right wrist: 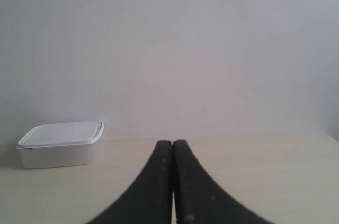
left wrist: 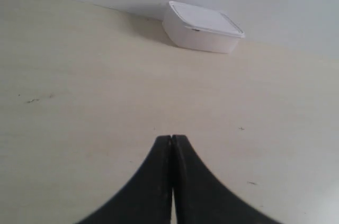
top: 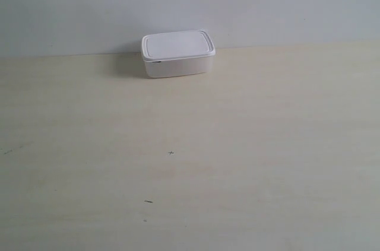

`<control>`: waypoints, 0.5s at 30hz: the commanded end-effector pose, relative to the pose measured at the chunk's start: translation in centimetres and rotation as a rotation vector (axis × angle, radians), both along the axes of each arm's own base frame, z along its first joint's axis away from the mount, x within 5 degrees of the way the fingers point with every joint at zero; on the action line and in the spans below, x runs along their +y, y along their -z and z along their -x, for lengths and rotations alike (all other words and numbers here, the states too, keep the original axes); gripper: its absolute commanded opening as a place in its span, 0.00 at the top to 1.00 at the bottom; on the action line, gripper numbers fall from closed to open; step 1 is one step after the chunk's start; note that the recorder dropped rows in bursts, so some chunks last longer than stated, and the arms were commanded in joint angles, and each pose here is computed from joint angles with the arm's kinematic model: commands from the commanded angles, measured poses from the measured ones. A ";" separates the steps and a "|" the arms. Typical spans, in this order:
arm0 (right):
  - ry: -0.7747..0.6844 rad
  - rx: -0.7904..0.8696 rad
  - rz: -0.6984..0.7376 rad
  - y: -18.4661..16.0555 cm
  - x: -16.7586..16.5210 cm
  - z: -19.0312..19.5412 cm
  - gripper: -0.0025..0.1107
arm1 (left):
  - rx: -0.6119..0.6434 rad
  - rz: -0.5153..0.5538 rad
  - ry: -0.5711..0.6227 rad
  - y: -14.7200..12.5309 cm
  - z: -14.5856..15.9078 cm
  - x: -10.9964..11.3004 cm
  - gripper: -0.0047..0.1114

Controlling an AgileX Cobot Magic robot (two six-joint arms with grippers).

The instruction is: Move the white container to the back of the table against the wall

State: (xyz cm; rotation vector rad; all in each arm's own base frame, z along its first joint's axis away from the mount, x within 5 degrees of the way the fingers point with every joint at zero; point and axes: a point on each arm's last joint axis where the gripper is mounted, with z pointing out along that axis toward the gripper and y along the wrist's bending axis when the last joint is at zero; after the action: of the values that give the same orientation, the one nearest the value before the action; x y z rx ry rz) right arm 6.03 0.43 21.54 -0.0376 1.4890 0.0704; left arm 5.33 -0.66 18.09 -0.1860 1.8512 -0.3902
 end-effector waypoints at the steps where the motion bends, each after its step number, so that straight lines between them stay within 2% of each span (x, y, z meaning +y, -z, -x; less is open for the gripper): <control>1: 0.003 -0.008 0.006 0.0 0.0 0.0 0.98 | 0.004 -0.055 0.024 0.1 0.1 -0.1 0.96; 9: 0.003 -0.008 0.006 0.0 0.0 0.0 0.98 | -0.031 -0.211 0.085 0.1 0.1 -0.2 0.96; 15: 0.003 -0.008 0.006 0.0 0.0 0.0 0.98 | -0.043 -0.235 0.093 0.0 0.1 -0.2 0.96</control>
State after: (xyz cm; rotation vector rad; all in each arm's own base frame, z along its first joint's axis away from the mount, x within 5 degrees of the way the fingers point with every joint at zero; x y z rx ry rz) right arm 6.03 0.43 21.54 -0.0376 1.4890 0.0704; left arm 5.25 -0.87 17.97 0.0630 1.8623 -0.2373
